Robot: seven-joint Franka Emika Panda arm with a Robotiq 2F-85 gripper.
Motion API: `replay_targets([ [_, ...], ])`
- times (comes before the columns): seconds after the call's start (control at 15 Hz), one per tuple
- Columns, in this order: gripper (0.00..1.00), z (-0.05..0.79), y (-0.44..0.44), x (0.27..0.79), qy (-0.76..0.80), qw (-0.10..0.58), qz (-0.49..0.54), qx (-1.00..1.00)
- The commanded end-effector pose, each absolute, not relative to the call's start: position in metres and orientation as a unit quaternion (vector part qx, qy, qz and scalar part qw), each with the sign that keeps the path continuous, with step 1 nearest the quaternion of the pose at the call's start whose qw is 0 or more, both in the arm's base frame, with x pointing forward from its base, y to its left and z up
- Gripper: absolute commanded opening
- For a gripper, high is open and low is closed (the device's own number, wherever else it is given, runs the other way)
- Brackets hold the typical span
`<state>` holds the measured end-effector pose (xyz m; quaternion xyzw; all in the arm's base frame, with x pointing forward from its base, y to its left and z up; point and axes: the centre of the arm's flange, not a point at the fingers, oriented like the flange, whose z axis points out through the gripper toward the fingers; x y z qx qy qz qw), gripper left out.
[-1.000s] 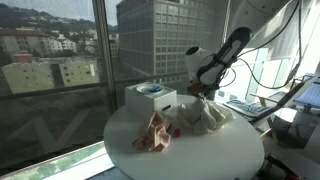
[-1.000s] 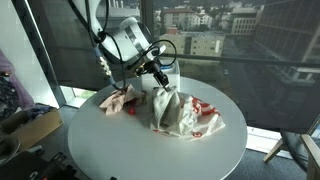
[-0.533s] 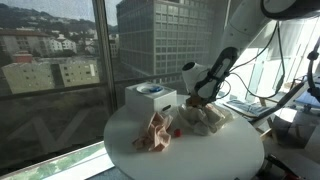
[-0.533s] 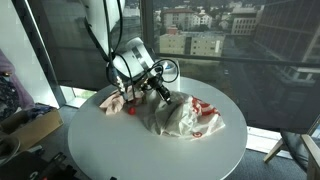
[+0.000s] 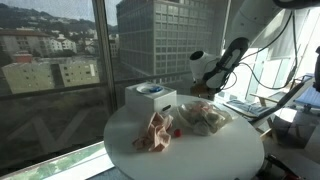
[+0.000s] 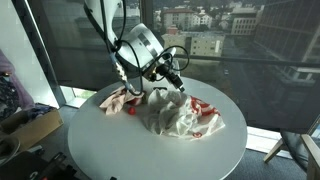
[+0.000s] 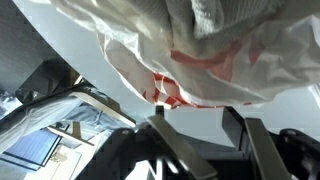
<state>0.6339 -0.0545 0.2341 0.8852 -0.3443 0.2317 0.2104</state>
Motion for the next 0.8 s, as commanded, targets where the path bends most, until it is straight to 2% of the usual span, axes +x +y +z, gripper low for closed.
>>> replay_targets([
  [0.0, 0.95, 0.281, -0.029, 0.608, -0.342, 0.141, 0.213, 0.904],
  [0.13, 1.0, 0.268, 0.001, 0.6, -0.316, 0.114, 0.188, 0.923],
  [0.53, 1.0, 0.2, 0.089, 0.57, -0.198, 0.053, 0.097, 0.974],
  [0.73, 1.0, 0.169, 0.118, 0.568, -0.135, 0.052, 0.078, 0.986],
])
